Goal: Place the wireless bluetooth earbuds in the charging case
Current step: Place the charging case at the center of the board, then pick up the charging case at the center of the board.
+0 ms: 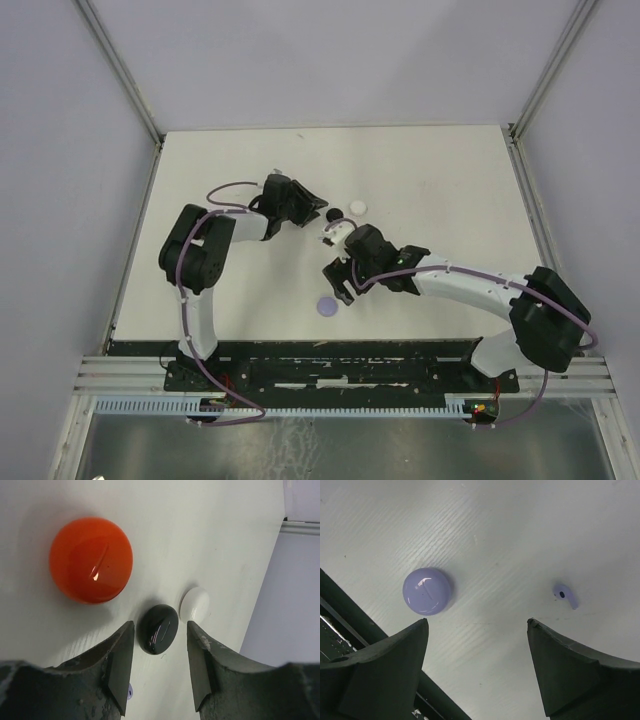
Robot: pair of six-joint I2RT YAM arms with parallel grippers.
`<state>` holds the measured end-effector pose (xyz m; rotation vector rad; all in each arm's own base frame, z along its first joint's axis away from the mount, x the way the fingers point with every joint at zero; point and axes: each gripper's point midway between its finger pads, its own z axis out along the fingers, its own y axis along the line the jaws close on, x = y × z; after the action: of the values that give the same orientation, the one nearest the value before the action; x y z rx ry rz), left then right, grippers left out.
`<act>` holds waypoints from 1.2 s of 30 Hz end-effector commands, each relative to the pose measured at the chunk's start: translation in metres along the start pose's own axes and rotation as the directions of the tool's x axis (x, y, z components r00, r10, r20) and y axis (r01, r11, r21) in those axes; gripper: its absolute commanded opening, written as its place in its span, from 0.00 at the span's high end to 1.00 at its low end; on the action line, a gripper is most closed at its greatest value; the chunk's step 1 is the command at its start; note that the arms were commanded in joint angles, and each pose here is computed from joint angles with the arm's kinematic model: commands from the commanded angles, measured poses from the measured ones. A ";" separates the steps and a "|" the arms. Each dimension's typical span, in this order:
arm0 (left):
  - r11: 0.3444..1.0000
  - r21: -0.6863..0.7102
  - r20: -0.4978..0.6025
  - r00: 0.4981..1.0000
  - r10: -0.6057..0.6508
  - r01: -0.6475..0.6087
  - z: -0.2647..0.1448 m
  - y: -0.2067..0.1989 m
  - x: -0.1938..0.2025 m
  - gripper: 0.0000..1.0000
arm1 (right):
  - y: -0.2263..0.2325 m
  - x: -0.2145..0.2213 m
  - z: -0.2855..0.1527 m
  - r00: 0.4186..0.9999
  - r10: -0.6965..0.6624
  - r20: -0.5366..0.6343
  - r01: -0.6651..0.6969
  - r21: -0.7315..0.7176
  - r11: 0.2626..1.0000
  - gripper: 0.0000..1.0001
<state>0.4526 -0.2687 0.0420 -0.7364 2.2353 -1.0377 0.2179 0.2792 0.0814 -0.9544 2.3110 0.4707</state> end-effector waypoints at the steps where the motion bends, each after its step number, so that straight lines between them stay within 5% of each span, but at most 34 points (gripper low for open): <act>1: 0.993 0.062 0.090 0.992 0.091 -0.097 -0.032 -0.040 -0.035 0.47 | 0.015 -0.008 0.009 1.000 -0.012 0.018 0.012 0.006 1.000 0.13; 18: 0.992 0.087 0.216 0.974 0.072 -0.093 -0.120 -0.032 -0.058 0.47 | 0.061 0.005 0.049 0.995 -0.088 -0.048 0.087 -0.024 0.996 0.16; 36: 0.991 0.111 0.203 0.978 0.056 -0.080 -0.158 -0.014 -0.039 0.48 | 0.060 0.016 0.064 0.989 -0.121 -0.088 0.121 0.000 0.993 0.49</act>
<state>0.3793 -0.1734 0.1357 -0.7355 2.0317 -0.9860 0.1808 0.3344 0.0164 -1.1461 2.3656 0.3846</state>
